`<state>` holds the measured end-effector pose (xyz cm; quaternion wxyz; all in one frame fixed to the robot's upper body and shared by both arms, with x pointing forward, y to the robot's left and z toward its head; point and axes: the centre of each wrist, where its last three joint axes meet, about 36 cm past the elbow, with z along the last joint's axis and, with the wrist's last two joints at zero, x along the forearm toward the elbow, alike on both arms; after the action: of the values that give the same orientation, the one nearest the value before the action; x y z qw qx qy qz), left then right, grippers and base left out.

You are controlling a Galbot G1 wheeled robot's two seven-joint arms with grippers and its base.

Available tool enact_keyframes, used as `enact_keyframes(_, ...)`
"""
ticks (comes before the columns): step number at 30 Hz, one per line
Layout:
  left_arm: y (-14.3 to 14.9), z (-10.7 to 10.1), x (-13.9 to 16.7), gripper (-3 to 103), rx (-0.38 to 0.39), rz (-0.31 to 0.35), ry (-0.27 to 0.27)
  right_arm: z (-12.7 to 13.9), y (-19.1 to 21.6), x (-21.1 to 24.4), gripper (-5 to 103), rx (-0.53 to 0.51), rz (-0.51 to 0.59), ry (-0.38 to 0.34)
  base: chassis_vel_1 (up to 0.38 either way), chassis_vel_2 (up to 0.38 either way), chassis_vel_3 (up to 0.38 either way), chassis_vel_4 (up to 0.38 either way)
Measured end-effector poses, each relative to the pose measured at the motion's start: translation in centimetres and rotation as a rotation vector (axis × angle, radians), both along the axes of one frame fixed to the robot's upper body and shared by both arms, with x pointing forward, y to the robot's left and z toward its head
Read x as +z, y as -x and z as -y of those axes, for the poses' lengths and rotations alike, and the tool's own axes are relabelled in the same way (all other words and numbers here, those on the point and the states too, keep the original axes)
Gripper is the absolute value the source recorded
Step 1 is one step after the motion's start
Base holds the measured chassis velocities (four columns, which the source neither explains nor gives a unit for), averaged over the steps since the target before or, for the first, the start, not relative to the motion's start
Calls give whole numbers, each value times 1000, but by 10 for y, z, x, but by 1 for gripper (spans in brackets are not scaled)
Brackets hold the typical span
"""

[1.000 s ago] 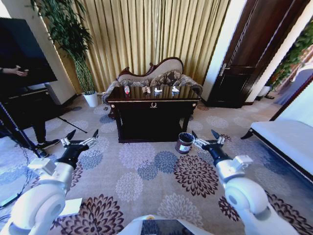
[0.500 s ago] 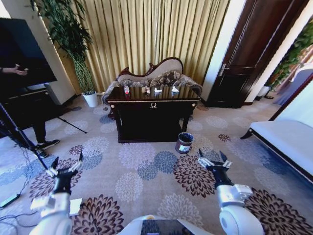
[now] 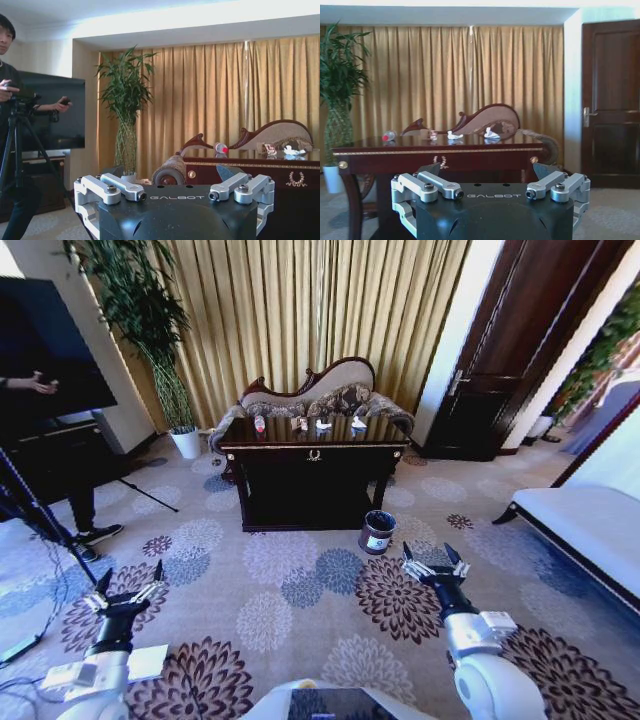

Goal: Move to the front of the table and place the trash on the table into the trash bin.

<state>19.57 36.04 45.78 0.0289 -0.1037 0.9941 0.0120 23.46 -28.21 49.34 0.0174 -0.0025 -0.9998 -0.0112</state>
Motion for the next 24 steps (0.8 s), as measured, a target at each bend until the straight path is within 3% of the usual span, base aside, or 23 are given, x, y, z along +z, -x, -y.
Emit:
enact_keyframes(5,-5,-2,25,100,1,-7,-16,3,-3,31,100,17,-12,-20,0,0,0,0)
enact_keyframes(8,-9,-4,53,100,-10,-25,-27,6,-6,44,100,27,-23,3,0,0,0,0)
enact_keyframes(14,-11,-1,66,100,-21,-34,-36,5,-6,44,100,20,-47,6,0,0,0,0)
enact_keyframes(19,-8,3,72,100,-33,-42,-41,3,-10,46,100,-43,-94,-36,0,0,0,0)
enact_keyframes(21,-7,3,72,100,-37,-45,-39,3,-10,46,100,-55,-91,-30,0,0,0,0)
enact_keyframes(24,-7,3,69,100,-56,-49,-38,5,-10,47,100,-103,-58,41,0,0,0,0)
